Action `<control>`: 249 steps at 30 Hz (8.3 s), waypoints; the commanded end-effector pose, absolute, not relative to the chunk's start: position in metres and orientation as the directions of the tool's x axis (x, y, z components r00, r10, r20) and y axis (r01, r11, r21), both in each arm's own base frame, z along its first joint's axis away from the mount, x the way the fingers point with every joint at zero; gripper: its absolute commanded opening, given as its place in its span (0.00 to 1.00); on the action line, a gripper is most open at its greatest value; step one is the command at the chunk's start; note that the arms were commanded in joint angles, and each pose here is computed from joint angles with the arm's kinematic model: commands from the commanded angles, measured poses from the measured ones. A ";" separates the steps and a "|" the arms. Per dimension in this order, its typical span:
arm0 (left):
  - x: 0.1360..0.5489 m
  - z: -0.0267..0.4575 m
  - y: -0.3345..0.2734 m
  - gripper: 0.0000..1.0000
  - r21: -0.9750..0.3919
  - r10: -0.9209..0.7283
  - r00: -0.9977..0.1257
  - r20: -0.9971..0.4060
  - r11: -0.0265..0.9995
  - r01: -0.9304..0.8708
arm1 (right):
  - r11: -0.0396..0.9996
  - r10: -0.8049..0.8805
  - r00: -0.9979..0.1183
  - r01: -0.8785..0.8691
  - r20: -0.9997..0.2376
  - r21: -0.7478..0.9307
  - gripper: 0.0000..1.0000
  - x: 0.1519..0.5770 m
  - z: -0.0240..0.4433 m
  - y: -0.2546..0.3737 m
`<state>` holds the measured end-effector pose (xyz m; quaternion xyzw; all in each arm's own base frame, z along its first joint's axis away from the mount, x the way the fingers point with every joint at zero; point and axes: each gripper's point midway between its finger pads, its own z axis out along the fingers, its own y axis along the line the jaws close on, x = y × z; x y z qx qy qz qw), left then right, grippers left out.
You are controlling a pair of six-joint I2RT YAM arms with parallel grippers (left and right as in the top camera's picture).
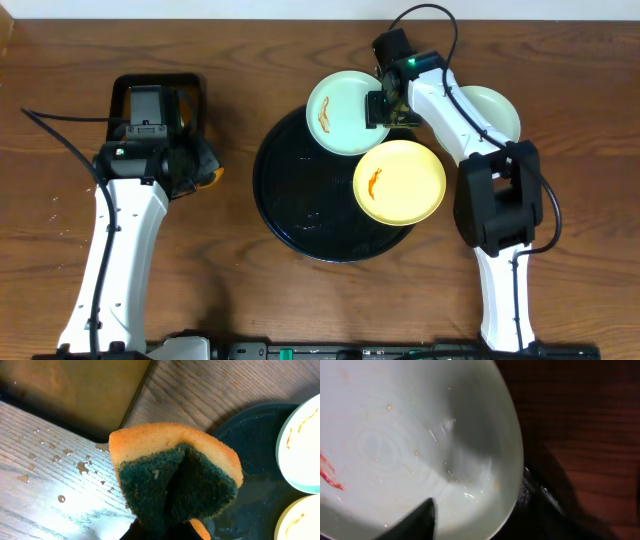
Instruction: Clean dirty plates on tray and stack at the side
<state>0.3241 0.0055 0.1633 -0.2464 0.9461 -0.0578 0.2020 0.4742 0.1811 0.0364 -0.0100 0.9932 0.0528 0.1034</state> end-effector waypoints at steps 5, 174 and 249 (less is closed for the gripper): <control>0.323 0.162 0.006 0.08 -0.209 -0.494 -0.797 -0.348 0.870 -0.447 | 0.989 -0.027 -0.987 -0.050 -0.159 0.141 0.28 0.461 0.022 0.206; 0.357 0.065 -0.131 0.07 -0.360 -0.553 -0.832 -0.054 0.788 -0.500 | 0.967 -0.233 -0.972 -0.235 -0.031 0.098 0.01 0.381 0.003 0.276; 0.346 0.083 -0.048 0.07 0.167 -0.380 -0.836 -0.396 0.865 -0.473 | 0.967 -0.233 -0.972 -0.235 -0.027 0.096 0.01 0.380 0.003 0.275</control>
